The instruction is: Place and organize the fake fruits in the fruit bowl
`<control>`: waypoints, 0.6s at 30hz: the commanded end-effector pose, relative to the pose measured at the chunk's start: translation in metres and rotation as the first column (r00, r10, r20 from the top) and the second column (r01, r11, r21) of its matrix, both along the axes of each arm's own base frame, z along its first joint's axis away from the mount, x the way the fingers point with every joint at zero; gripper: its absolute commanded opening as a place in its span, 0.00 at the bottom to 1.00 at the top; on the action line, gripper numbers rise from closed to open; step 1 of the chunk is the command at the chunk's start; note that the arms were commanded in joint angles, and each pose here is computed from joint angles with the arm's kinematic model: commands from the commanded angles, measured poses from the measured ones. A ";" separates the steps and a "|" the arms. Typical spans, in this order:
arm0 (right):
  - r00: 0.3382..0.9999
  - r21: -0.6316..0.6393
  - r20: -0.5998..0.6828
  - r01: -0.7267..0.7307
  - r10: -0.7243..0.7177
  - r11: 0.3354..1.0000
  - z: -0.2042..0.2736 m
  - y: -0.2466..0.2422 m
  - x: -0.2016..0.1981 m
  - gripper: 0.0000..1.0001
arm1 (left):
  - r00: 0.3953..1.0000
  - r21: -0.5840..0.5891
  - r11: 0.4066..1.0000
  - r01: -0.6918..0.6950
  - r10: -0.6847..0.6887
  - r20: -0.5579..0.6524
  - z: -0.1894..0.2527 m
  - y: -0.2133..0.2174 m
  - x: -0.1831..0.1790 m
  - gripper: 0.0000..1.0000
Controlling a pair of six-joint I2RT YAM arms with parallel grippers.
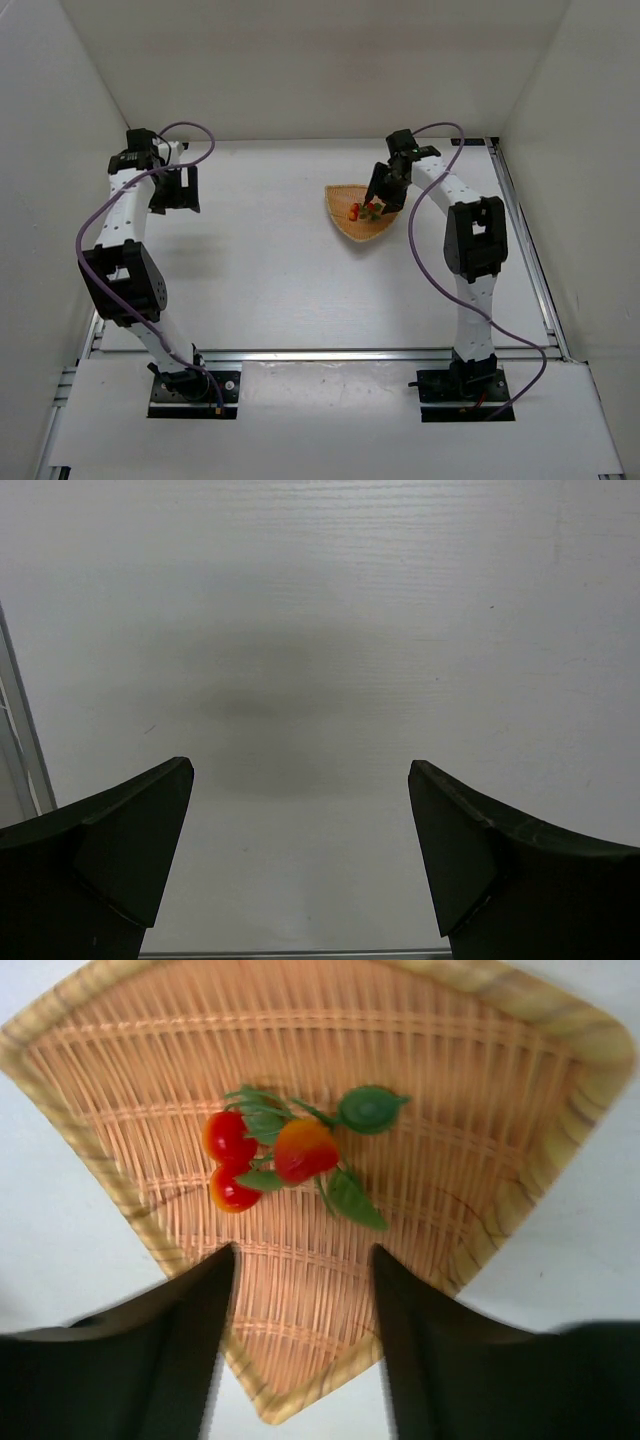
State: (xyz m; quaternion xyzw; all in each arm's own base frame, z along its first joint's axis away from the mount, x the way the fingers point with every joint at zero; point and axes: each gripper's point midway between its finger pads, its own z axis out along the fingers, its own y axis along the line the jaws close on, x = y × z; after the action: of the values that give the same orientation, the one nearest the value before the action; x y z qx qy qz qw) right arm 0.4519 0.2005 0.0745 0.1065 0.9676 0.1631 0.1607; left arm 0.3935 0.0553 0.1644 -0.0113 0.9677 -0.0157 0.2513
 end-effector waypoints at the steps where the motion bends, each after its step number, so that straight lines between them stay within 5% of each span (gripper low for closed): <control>1: 0.998 0.059 -0.029 -0.050 0.051 0.997 0.006 0.002 -0.007 0.70 | 0.998 0.033 0.999 0.011 -0.013 0.056 0.022 0.006 0.010 1.00; 5: 0.997 0.023 0.035 -0.063 0.063 0.998 0.035 -0.007 -0.010 0.87 | 0.998 0.063 0.998 0.016 -0.020 0.060 0.026 0.011 0.015 1.00; 18: 0.980 0.012 0.134 0.146 -0.146 0.989 0.092 -0.116 -0.026 1.00 | 0.991 0.092 0.991 -0.099 0.090 0.100 0.040 0.048 0.024 1.00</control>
State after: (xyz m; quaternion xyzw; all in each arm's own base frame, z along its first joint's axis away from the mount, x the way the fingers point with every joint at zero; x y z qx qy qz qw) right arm 0.4332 0.1202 0.1713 0.1326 0.9455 0.1714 0.2429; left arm 0.4158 0.0890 0.1884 -0.0195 0.9598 0.0326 0.2780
